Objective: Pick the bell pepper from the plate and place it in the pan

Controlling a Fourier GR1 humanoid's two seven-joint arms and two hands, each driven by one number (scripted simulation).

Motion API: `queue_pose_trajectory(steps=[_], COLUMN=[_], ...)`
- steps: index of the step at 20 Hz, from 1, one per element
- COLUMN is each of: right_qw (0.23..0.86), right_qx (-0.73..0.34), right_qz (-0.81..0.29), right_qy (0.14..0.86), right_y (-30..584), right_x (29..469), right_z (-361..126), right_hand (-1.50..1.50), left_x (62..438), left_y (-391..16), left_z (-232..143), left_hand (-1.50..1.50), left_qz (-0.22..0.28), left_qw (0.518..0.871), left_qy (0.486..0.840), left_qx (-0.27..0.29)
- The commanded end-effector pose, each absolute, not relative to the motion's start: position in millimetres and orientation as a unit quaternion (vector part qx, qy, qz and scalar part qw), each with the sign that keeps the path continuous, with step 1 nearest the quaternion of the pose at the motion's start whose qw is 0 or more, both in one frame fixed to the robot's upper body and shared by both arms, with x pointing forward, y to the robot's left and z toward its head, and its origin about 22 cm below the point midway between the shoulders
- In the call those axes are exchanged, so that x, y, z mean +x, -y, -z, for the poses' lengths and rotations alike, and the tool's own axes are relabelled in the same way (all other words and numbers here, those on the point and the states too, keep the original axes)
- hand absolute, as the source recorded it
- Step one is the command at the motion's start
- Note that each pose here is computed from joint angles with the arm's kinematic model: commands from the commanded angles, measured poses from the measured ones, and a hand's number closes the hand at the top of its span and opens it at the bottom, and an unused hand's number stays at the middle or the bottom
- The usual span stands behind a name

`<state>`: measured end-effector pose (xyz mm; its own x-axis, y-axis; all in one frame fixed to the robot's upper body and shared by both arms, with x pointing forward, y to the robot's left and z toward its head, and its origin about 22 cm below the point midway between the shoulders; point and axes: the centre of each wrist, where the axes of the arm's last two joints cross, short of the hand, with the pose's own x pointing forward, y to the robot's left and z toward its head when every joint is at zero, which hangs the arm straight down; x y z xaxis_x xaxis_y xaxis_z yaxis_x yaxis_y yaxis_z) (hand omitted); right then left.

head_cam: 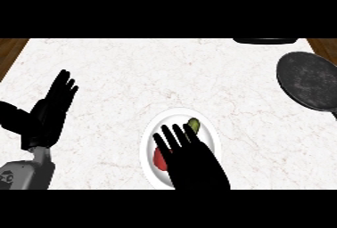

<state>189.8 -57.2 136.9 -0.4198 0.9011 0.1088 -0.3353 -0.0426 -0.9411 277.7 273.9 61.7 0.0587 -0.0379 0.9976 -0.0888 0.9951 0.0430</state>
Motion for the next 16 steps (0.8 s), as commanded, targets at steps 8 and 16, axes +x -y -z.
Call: queue_pose_trajectory(steps=[8,16], right_qw=[0.434,0.452], right_qx=[-0.363,-0.369], right_qz=[-0.673,-0.681], right_qy=[0.476,0.443], right_y=[9,-4], right_x=[166,179], right_z=[-134,-109], right_hand=[-1.50,-1.50], left_x=[284,265], left_y=[-269,-266], left_z=[-66,-52], left_hand=[0.00,0.00], left_qz=[-0.022,-0.009], left_qw=[0.722,0.724], left_qy=[0.689,0.689], left_qx=[0.056,0.038])
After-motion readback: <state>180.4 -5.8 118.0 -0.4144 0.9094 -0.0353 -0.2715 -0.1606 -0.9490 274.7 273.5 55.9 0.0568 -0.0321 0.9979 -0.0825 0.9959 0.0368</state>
